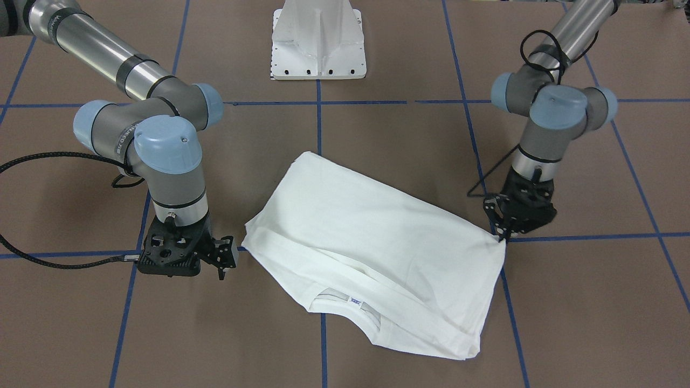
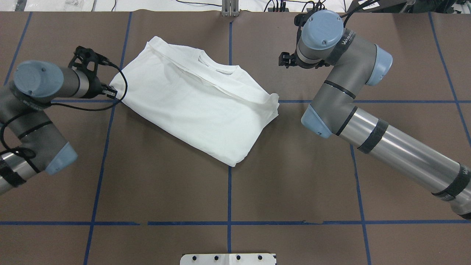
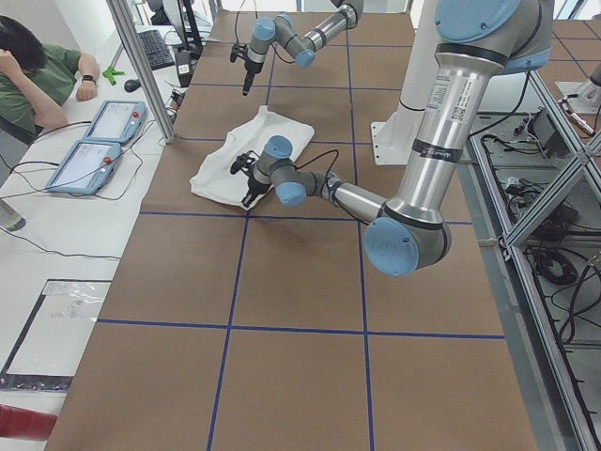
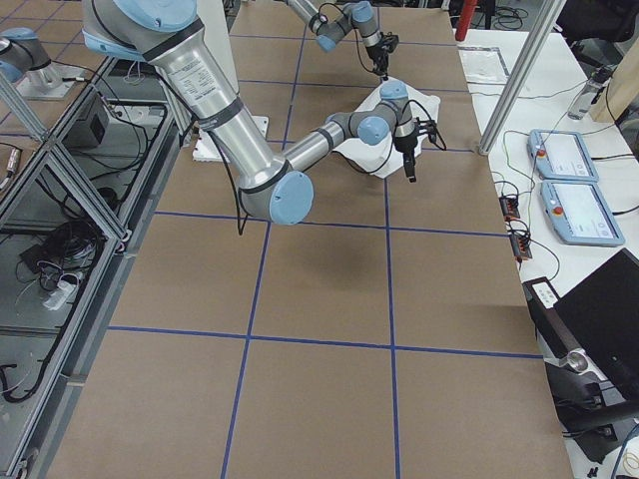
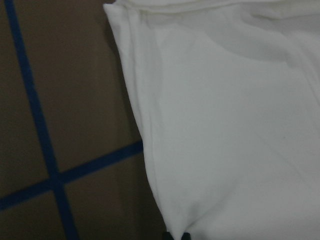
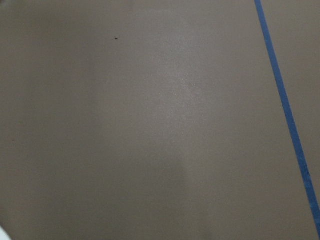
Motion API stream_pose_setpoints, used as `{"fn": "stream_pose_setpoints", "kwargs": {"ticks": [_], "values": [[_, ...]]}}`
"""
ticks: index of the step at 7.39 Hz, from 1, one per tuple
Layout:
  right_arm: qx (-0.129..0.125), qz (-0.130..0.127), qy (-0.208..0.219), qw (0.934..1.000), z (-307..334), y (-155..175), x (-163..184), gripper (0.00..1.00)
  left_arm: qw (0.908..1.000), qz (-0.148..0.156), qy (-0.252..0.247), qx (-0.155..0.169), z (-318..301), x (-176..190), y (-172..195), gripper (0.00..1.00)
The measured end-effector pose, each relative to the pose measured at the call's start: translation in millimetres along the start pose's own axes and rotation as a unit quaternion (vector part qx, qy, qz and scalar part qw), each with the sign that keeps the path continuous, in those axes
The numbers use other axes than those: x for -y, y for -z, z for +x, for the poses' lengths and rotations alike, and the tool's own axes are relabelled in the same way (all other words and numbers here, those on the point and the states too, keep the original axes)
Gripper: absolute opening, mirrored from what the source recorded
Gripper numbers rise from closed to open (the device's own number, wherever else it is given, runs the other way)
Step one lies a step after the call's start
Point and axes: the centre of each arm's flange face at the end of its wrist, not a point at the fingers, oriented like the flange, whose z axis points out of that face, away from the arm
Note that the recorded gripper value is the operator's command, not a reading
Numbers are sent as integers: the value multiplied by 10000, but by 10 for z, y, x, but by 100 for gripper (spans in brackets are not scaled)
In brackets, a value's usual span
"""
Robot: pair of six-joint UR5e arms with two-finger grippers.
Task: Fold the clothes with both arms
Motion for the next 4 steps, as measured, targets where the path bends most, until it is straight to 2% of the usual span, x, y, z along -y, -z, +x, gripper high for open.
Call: {"fn": "stream_pose_setpoints", "kwargs": {"ticks": [2, 3, 4], "values": [[36, 13, 4, 10000, -40, 17, -8, 100, 9977, 221, 45, 633, -381, 768, -584, 0], [51, 19, 4, 10000, -59, 28, -8, 100, 9963, 332, 78, 784, -343, 1108, -732, 49], [85, 26, -15, 10000, -100, 38, -25, 100, 9957, 438, 110, 805, -281, 1318, -761, 99]]}}
